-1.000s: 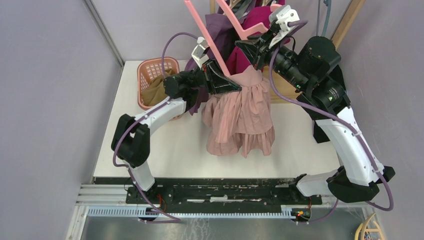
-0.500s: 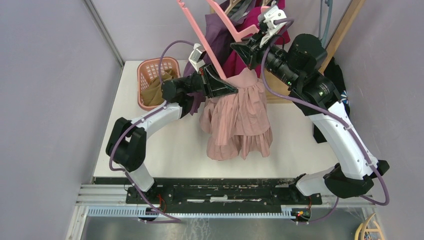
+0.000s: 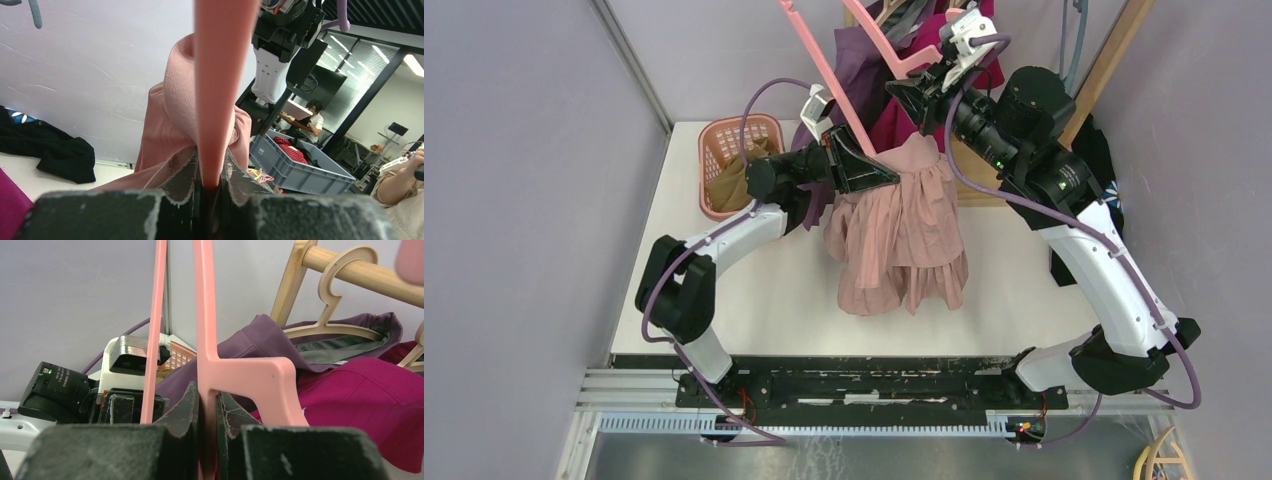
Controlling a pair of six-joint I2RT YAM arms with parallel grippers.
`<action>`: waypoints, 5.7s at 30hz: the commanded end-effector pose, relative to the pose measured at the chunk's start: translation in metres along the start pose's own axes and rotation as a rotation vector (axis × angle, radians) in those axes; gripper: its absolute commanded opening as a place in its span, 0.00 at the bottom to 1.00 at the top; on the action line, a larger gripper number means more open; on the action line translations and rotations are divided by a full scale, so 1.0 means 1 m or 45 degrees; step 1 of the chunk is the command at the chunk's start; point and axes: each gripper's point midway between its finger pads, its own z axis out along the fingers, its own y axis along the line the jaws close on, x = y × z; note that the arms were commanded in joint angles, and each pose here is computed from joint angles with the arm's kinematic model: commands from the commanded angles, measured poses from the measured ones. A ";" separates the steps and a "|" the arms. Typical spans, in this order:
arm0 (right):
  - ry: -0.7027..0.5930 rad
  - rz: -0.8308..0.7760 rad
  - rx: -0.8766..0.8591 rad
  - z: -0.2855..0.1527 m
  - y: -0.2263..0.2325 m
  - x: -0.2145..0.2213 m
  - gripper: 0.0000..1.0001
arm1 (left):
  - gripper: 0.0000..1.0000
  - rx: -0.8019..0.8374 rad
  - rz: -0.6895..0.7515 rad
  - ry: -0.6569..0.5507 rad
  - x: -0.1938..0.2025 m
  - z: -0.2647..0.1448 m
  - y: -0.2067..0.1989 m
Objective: Remove the skirt from the hanger
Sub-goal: Remove the skirt from the hanger, then place the skirt in the bin.
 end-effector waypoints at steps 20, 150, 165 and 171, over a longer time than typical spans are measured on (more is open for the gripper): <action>-0.538 -0.168 0.248 -0.038 -0.041 -0.131 0.01 | 0.03 -0.105 0.323 0.222 0.002 -0.010 -0.011; 0.129 -0.134 0.847 -0.154 -0.136 0.039 0.01 | 0.47 -2.427 0.224 0.354 -0.082 -0.382 0.177; 0.396 -0.175 1.005 -0.169 -0.153 0.100 0.01 | 0.51 -2.339 0.300 0.259 -0.112 -0.356 0.177; 0.397 -0.187 1.081 -0.148 -0.173 0.102 0.01 | 0.58 -2.319 0.278 0.270 -0.108 -0.358 0.195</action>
